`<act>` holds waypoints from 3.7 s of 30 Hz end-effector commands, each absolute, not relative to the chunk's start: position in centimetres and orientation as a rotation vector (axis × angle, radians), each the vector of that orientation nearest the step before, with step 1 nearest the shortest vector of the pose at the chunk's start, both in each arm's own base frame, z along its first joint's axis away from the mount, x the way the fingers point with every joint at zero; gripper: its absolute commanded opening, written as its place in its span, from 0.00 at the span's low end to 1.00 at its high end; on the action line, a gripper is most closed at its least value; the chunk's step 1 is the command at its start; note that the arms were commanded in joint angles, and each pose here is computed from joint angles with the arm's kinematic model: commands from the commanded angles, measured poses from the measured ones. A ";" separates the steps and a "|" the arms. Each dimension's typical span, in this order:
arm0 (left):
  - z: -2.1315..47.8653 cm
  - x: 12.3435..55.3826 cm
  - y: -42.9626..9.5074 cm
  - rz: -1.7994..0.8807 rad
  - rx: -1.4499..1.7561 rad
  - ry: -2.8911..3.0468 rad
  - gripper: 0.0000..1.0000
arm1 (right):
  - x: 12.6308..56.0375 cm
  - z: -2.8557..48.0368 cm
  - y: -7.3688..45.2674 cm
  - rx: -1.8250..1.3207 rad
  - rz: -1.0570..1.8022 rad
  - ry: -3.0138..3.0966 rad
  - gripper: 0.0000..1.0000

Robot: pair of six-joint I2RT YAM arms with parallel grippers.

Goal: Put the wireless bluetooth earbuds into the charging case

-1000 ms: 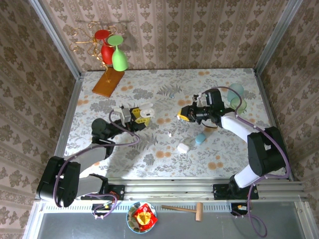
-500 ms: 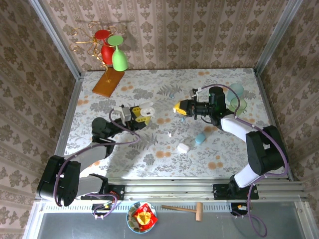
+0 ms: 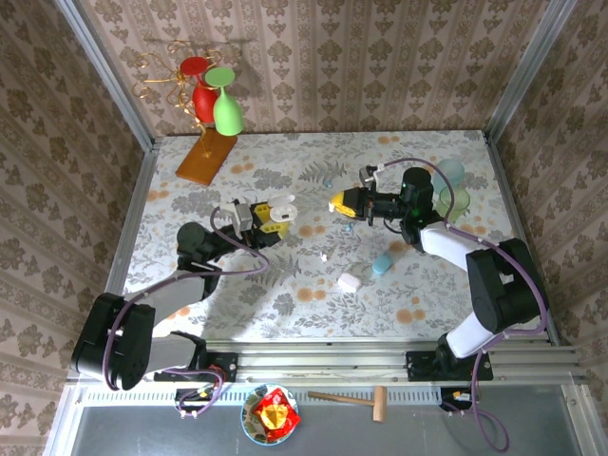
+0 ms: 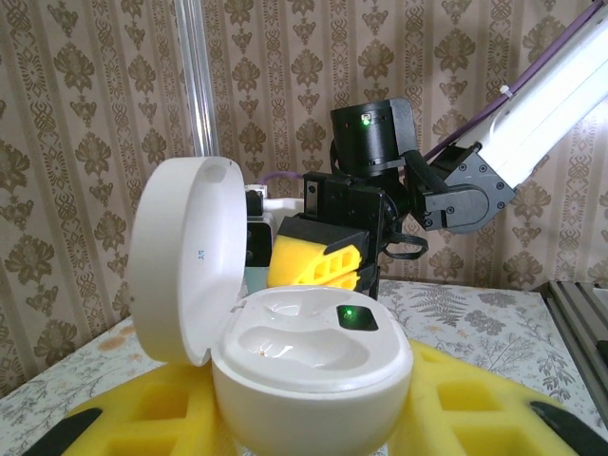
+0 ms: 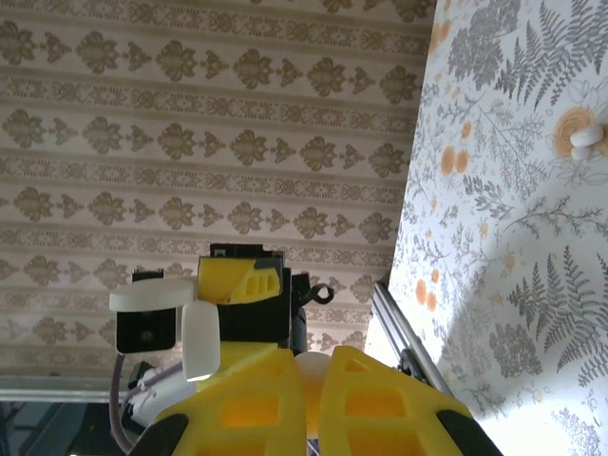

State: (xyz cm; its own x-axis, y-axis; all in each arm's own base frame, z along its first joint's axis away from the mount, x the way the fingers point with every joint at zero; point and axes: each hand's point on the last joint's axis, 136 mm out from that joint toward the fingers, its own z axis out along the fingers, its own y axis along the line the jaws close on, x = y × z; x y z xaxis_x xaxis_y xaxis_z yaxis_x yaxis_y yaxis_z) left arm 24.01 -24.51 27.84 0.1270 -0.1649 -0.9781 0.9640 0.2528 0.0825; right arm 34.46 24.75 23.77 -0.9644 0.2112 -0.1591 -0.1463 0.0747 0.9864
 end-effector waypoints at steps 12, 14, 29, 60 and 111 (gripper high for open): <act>29.3 23.6 -24.6 -0.998 0.962 1.035 0.26 | 34.8 24.8 27.0 0.210 2.194 2.020 0.02; 29.3 23.5 -24.6 -0.996 0.962 1.032 0.26 | 34.9 24.9 27.0 0.236 2.193 2.008 0.02; 28.2 24.7 -24.8 -0.961 0.957 1.056 0.25 | 34.3 26.1 27.2 0.269 2.111 1.982 0.02; 29.1 29.0 -26.0 -0.641 0.727 1.083 0.25 | 32.2 31.2 33.5 -0.173 1.642 2.057 0.02; 29.5 28.3 -26.5 -0.736 0.701 1.100 0.25 | 32.7 29.9 34.0 -0.217 1.466 2.057 0.08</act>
State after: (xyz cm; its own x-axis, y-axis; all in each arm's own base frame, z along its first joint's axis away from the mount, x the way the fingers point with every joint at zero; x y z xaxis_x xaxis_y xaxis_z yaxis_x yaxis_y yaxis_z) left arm 28.43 -26.90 26.38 0.2345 -0.0968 -0.9673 0.8125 0.5658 0.1403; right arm 32.66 33.96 29.83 -0.8244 0.2221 -0.5207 -0.4295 0.3538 0.8309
